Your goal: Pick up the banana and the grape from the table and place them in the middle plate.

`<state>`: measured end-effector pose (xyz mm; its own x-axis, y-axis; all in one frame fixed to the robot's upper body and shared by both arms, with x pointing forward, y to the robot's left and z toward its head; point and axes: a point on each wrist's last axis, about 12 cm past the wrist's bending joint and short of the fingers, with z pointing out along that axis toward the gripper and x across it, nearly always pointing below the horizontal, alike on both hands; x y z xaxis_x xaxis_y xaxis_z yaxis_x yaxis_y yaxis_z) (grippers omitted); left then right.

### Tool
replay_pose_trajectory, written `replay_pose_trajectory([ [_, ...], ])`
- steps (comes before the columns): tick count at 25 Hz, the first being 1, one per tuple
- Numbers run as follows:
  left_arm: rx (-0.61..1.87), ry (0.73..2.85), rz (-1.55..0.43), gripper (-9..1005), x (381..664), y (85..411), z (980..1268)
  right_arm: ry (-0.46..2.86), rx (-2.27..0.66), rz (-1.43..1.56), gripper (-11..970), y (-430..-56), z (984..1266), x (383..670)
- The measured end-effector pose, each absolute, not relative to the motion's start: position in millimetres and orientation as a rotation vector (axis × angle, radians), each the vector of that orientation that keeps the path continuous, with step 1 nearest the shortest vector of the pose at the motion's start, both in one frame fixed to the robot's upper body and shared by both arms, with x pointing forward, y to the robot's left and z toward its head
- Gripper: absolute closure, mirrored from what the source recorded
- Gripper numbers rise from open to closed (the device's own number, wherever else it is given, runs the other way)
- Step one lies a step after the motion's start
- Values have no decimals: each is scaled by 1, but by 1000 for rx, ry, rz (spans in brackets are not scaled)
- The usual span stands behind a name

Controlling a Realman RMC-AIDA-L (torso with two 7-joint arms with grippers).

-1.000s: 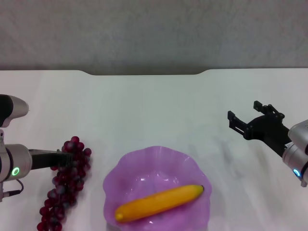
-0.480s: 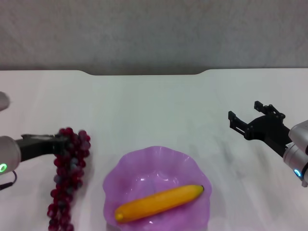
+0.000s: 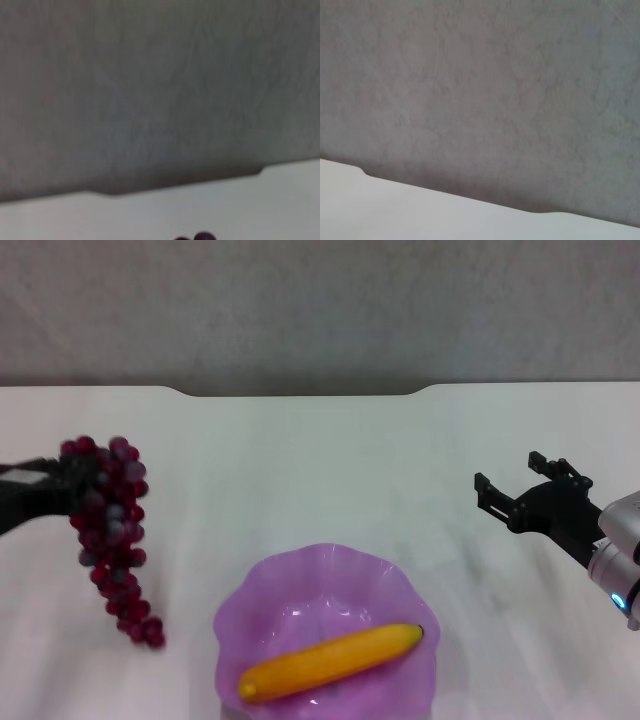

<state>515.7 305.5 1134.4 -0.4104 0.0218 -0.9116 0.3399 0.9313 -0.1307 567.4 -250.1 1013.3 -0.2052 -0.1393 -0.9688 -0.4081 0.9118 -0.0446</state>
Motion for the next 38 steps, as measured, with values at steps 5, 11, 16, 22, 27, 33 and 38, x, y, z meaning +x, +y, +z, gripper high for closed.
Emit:
replay_pose_trajectory([
  [5,293,1828,-336,858,501,313,1158,1782,-412,255,98,-250,1013,567],
  [11,348,1625,-438,858,476,310,1189,1785,-411,254,98,-251,1012,567],
  [16,535,1467,-610,859,456,292,1203,1786,-410,251,98,-252,1012,567],
  [22,586,1451,-678,861,458,280,1198,1784,-413,251,98,-251,1013,568],
  [27,617,1472,-729,862,466,256,1183,1782,-415,252,98,-251,1013,568],
  [33,674,1513,-707,862,470,227,1172,1783,-415,252,98,-251,1013,568],
  [38,662,1564,-653,863,475,210,1162,1780,-417,253,98,-250,1014,569],
])
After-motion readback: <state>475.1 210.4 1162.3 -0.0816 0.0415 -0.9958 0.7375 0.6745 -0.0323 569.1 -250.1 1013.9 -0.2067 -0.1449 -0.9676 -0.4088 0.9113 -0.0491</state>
